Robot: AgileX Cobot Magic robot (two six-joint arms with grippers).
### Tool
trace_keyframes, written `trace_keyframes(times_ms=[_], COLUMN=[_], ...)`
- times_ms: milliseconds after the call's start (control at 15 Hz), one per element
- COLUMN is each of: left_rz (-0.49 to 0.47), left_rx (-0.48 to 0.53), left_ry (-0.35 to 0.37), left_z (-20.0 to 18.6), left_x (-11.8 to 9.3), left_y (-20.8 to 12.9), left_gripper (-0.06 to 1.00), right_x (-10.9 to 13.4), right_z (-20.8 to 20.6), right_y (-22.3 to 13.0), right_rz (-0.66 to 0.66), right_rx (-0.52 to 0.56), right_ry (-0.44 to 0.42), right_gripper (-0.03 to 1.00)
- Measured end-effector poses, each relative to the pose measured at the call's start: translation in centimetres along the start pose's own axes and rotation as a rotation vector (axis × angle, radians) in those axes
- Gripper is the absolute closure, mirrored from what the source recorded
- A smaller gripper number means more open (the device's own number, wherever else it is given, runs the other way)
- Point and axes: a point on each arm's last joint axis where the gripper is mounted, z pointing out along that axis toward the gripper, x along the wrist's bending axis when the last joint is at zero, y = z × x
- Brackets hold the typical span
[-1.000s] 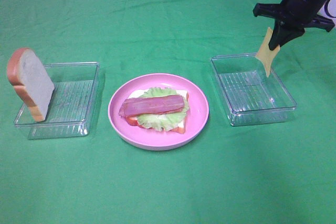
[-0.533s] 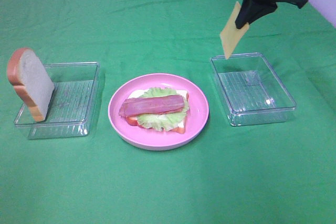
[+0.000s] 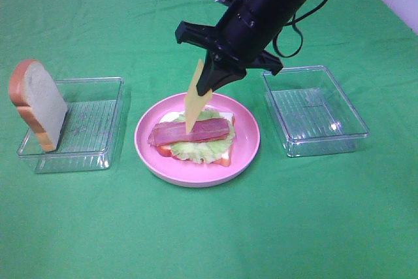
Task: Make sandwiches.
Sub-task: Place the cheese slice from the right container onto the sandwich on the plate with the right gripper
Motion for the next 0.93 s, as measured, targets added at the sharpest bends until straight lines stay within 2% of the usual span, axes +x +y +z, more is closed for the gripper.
trace_keyframes(times_ms=[133, 333, 600, 933], left_rz=[0.000, 0.000, 0.000, 0.000], left_rx=[0.000, 0.000, 0.000, 0.000], left_ry=[0.000, 0.000, 0.000, 0.000], left_z=[0.0, 0.0, 0.0, 0.0], left_x=[0.0, 0.0, 0.0, 0.0], left_y=[0.0, 0.0, 0.0, 0.0], left_gripper=[0.14, 0.14, 0.14, 0.14], right_x=[0.9, 1.2, -0.4, -2.2], right_z=[1.5, 2.8, 5.9, 5.6], right_y=[-0.7, -0.5, -0.2, 0.2], right_rz=[0.011, 0.041, 0.109, 0.107], right_rx=[-0.022, -0.061, -0.037, -0.044], right_ry=[0.065, 0.107, 0.100, 0.026], right_gripper=[0.97, 0.97, 0.97, 0.97])
